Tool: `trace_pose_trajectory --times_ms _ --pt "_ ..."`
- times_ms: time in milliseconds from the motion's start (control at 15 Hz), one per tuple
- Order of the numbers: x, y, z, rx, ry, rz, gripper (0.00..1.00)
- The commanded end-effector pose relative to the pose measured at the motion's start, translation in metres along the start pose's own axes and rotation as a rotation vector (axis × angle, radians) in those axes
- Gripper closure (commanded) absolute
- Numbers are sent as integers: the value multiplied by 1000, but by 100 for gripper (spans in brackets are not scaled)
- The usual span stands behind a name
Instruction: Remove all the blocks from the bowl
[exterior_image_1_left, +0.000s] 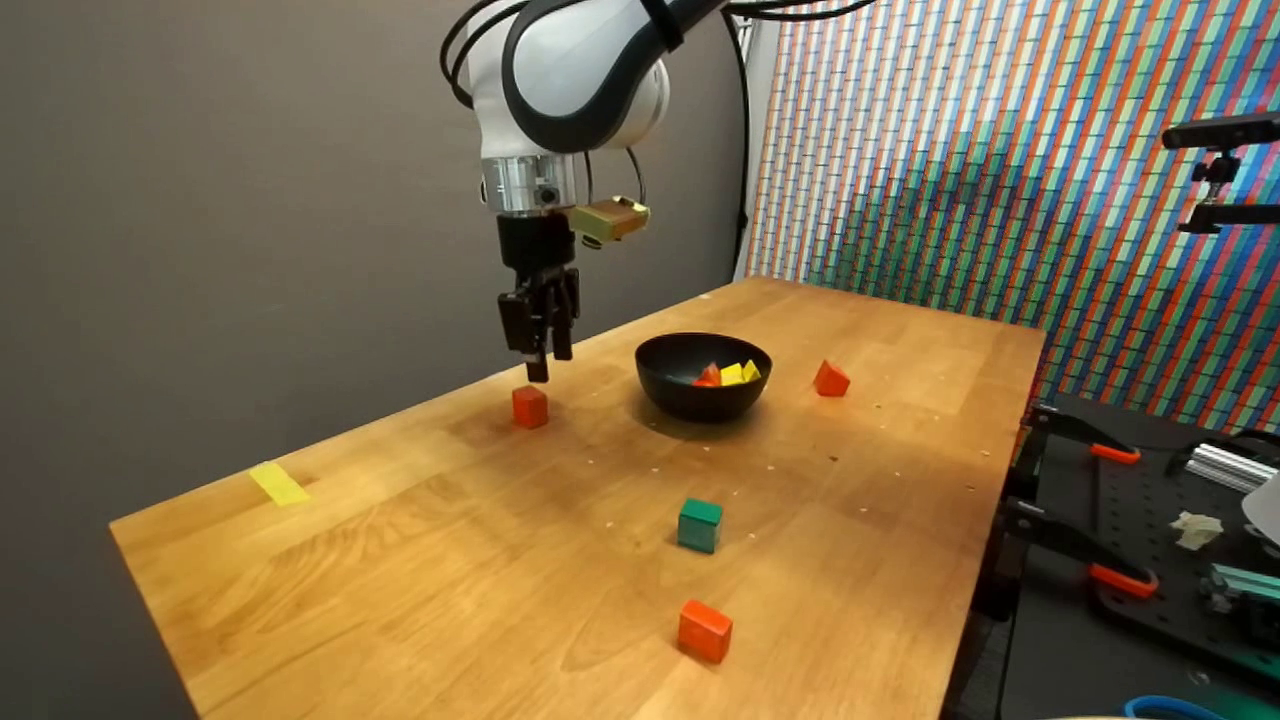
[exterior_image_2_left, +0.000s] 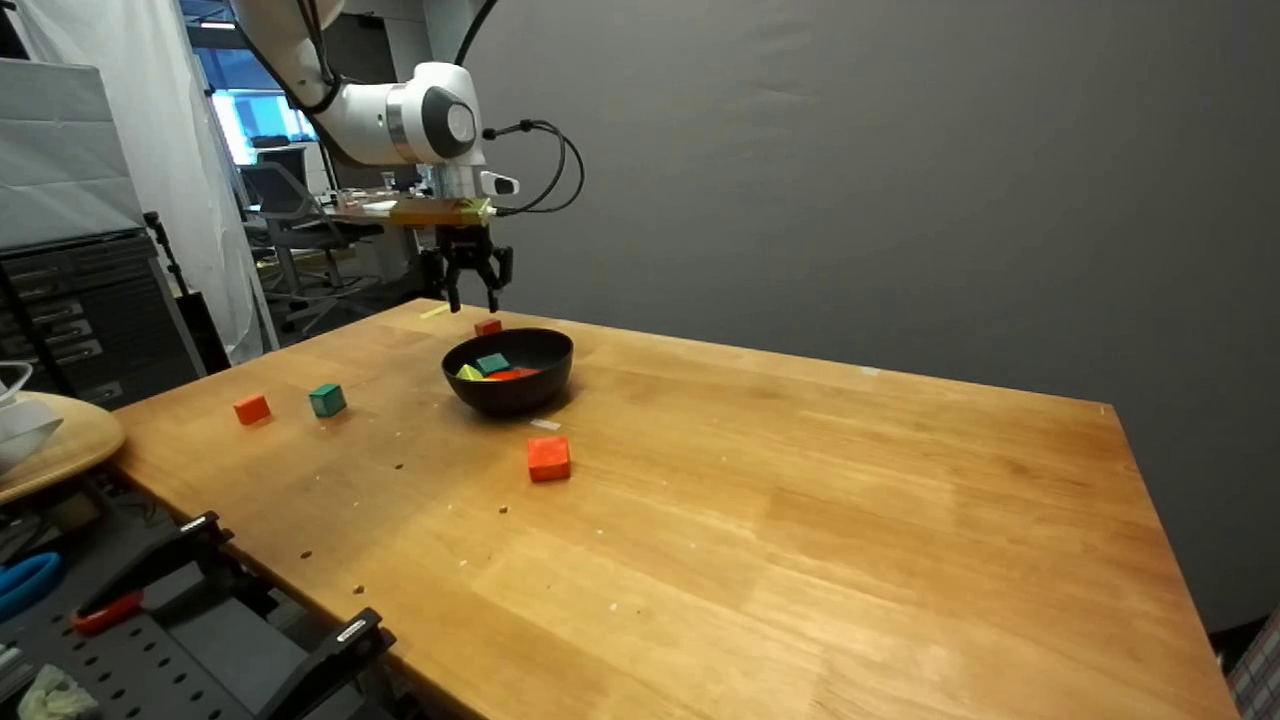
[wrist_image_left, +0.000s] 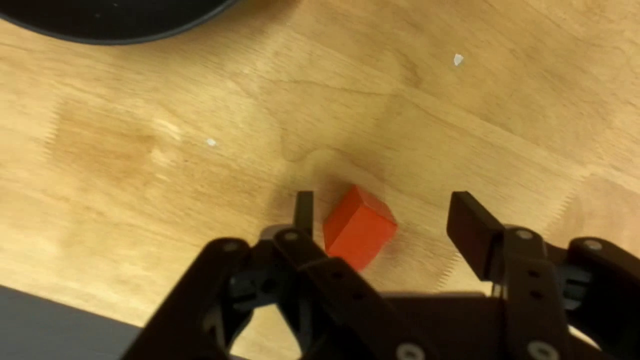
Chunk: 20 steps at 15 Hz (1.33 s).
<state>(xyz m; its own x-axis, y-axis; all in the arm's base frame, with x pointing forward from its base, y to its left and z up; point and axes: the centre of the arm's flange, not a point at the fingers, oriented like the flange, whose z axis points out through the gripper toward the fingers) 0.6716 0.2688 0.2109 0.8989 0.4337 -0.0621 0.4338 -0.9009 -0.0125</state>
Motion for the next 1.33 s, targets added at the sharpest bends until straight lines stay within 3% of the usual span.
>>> trace_pose_trajectory --times_ms 0,133,333,800,1267 --pt "-22 21 -60 -6 -41 43 1" --pt "-46 39 -82 -24 -78 96 0" --pt "-74 74 -85 -5 -120 142 0" --pt "-116 112 -16 91 -229 190 0" --pt "-114 100 36 61 -159 194 13"
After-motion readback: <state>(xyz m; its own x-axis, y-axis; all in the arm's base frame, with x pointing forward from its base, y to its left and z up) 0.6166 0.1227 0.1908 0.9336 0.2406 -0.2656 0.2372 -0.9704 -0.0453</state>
